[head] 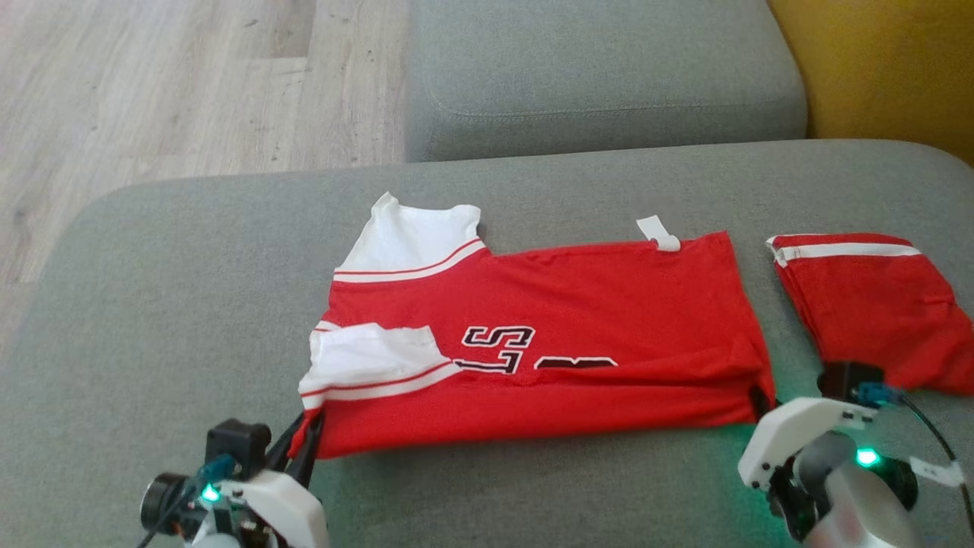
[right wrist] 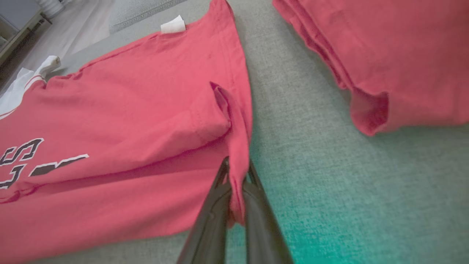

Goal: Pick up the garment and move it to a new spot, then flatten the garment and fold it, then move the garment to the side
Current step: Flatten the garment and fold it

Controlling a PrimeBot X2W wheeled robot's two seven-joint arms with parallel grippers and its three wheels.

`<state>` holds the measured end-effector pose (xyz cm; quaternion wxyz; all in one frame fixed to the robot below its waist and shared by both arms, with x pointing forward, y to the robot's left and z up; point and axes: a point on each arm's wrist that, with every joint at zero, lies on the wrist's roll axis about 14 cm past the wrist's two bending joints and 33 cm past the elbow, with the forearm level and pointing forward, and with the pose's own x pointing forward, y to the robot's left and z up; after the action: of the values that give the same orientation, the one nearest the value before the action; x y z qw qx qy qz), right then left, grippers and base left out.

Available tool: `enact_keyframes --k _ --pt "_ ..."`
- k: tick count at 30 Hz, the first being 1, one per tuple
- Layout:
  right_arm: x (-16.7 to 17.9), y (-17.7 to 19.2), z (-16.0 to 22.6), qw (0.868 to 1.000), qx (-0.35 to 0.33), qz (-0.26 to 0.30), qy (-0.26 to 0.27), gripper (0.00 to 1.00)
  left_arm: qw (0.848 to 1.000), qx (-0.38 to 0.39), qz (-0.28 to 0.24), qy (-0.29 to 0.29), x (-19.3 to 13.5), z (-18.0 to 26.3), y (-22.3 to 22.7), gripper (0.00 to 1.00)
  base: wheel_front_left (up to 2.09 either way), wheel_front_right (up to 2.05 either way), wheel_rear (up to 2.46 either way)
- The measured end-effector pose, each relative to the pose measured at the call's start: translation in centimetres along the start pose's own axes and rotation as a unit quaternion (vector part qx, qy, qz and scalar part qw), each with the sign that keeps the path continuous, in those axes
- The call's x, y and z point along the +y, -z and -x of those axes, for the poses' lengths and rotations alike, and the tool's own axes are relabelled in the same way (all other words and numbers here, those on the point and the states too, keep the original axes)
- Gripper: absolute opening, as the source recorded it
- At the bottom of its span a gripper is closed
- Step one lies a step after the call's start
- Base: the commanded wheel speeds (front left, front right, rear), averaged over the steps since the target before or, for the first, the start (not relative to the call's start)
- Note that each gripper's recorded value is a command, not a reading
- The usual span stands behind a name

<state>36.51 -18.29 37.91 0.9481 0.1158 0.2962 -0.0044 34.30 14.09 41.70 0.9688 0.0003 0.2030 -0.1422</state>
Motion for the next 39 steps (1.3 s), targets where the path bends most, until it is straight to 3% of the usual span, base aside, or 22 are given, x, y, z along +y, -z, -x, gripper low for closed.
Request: enact_keyframes --k 4,5,6,7,9,15,19,25,31,39 --pt "-0.3 0.0 0.5 1.000 -0.013 -0.012 0.000 0.00 1.000 0.003 0.012 0.002 -0.3 0.0 0.4 0.00 0.00 0.00 0.00" --pt "-0.4 -0.2 0.6 1.000 -0.020 -0.016 0.000 0.05 1.000 -0.002 0.017 0.003 -0.4 -0.1 0.2 0.00 0.00 0.00 0.00" --pt "-0.5 -0.5 0.7 0.999 -0.030 -0.019 0.001 0.86 1.000 -0.008 0.018 0.001 -0.4 -0.2 0.0 0.00 0.00 0.00 0.00" --pt "-0.6 -0.8 0.9 0.999 -0.041 -0.020 0.002 1.00 1.000 -0.017 0.019 0.000 -0.4 -0.4 -0.4 0.08 0.00 0.00 0.00" --pt "-0.5 -1.8 1.0 0.998 -0.064 -0.029 -0.003 1.00 0.999 -0.037 0.023 -0.007 -0.3 -0.7 -1.2 1.00 0.00 0.00 0.00" --pt "0.3 -5.9 1.9 0.985 -0.166 -0.034 -0.020 1.00 0.992 -0.119 0.037 -0.031 0.7 -1.2 -4.5 1.00 0.00 0.00 0.00" --pt "1.7 -9.2 3.1 0.966 -0.254 -0.024 -0.042 1.00 0.975 -0.206 0.067 -0.039 1.1 -1.2 -9.0 1.00 0.00 0.00 0.00" --pt "2.3 -9.3 3.8 0.957 -0.284 -0.031 -0.054 1.00 0.950 -0.293 0.097 -0.039 1.5 -0.6 -14.2 1.00 0.00 0.00 0.00" --pt "2.0 -9.7 3.2 0.955 -0.291 -0.031 -0.050 1.00 0.961 -0.272 0.052 -0.009 1.0 -3.2 -14.0 1.00 0.00 0.00 0.00" --pt "1.3 -12.7 1.4 0.947 -0.317 -0.032 -0.041 1.00 0.980 -0.177 -0.079 0.047 1.6 -11.0 -17.4 1.00 0.00 0.00 0.00"
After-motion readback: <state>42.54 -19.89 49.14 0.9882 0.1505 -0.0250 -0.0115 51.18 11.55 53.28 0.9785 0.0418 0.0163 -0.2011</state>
